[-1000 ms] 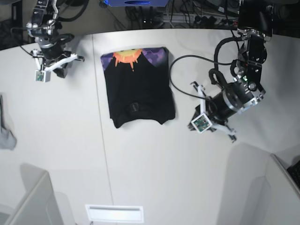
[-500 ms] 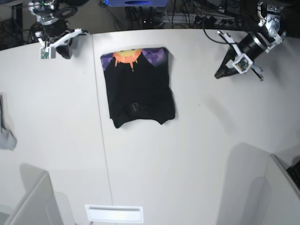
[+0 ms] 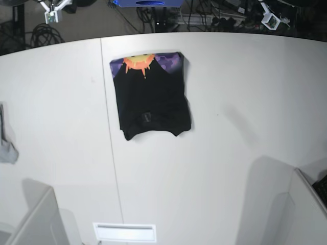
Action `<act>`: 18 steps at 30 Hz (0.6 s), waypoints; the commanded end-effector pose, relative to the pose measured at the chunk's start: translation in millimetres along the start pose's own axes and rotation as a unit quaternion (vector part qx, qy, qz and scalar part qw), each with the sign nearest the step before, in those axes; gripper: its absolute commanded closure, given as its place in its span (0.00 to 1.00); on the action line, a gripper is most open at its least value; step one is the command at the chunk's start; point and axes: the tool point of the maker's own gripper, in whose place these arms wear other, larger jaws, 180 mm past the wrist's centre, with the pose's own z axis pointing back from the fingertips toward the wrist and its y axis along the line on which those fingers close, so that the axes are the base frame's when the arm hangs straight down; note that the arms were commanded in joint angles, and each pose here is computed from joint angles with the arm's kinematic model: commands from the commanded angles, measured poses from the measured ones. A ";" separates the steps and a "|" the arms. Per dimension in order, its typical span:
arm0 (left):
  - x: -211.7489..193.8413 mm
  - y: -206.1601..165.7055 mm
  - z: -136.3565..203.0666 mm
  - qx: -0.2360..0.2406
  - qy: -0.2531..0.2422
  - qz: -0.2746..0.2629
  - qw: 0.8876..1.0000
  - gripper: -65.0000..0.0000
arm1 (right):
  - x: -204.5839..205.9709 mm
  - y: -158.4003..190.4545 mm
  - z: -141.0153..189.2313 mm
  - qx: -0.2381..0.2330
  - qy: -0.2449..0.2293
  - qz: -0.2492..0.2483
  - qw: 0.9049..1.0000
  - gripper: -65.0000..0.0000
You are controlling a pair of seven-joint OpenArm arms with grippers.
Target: Fold the T-shirt properly
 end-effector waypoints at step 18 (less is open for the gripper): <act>-190.4 -58.1 -64.2 -0.028 0.236 0.134 0.962 1.00 | -149.7 24.7 -99.8 0.143 0.288 0.110 0.941 1.00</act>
